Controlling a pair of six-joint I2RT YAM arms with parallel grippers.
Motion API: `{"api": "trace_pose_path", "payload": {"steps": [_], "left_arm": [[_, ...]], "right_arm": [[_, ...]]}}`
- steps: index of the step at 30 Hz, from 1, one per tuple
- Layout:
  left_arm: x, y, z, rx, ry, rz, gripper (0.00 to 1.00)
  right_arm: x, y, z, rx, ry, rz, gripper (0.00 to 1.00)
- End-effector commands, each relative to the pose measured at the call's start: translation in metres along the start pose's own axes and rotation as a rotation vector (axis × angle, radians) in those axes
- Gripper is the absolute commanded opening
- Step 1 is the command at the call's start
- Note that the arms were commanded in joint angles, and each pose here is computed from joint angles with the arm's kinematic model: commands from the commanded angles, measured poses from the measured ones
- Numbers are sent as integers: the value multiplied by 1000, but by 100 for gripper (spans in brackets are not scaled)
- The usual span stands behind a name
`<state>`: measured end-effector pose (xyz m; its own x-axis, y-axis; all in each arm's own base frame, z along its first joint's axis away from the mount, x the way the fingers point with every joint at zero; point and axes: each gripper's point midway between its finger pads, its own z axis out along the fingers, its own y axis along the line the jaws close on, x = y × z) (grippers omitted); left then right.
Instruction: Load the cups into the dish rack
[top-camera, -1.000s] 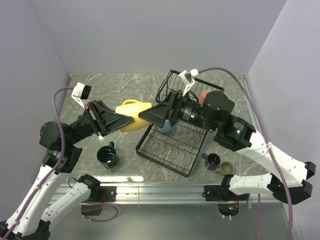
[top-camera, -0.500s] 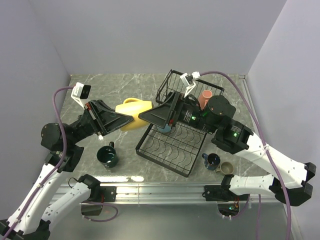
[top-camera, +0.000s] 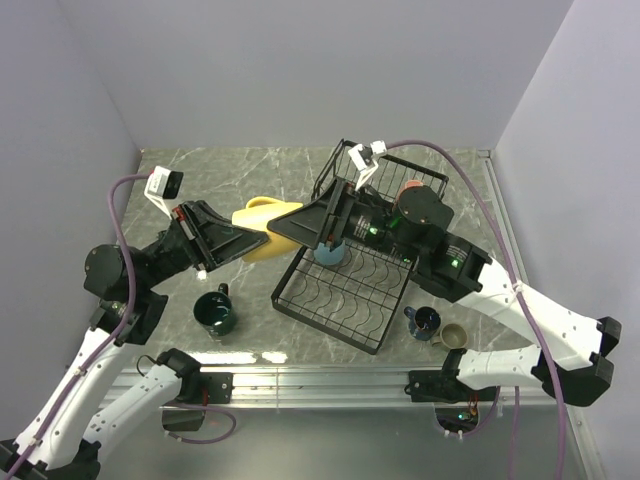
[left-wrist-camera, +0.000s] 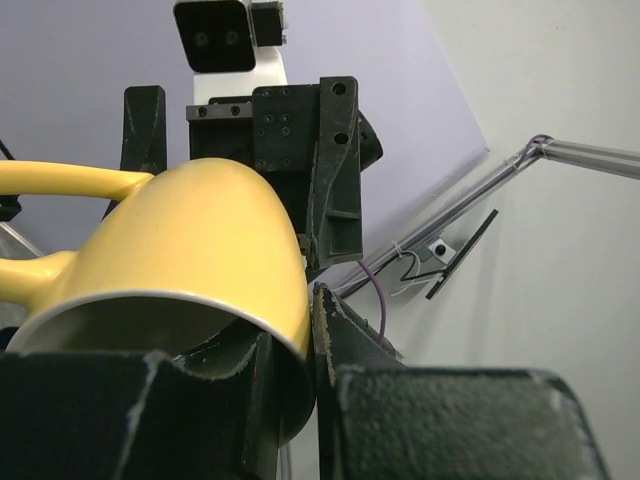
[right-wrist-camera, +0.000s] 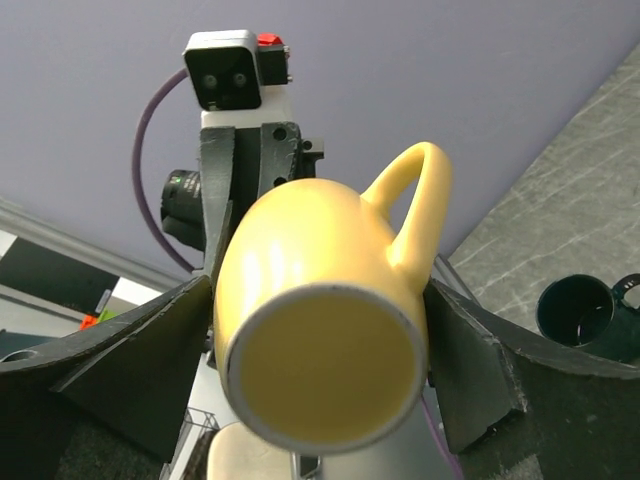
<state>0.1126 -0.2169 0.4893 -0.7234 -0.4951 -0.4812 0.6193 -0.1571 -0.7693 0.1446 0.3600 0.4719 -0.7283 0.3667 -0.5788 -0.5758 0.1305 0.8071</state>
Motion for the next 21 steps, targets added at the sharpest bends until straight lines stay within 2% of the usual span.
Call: {"api": "trace_pose_path", "payload": {"steps": [1,6,7,9,12,13,14,15,16,17,21], "left_arm": [[-5,-24,0,54,-11,87,1],[-5,-18,-1,21,-20,94,1],[-6,-14,-1,3,-20,89,1],[-7,-12,0,-13,-27,95,0],[-8,-5,-1,-49,-33,95,2],[-7,0,-2,-75,-30,83,6],[-8,1,-2,-85,-34,86,17],[-9,1,-2,-94,-37,101,22],[-8,10,-3,-134,-35,84,27],[-9,8,-3,-140,-35,93,36],[-6,18,-6,-198,-16,105,49]], "right_arm": [[-24,35,2,-101,-66,-9,86],[-24,34,5,-97,-67,-10,69],[-25,34,4,-97,-69,-10,61],[-24,32,2,-94,-69,-11,54],[-25,32,-3,-93,-79,-14,31],[-25,31,-5,-88,-80,-15,27],[-22,28,-6,-80,-76,-16,22],[-27,29,-10,-70,-98,-24,9],[-28,27,-13,-59,-103,-27,5],[-27,22,-15,-42,-107,-30,2],[-33,20,-28,-18,-134,-52,0]]}}
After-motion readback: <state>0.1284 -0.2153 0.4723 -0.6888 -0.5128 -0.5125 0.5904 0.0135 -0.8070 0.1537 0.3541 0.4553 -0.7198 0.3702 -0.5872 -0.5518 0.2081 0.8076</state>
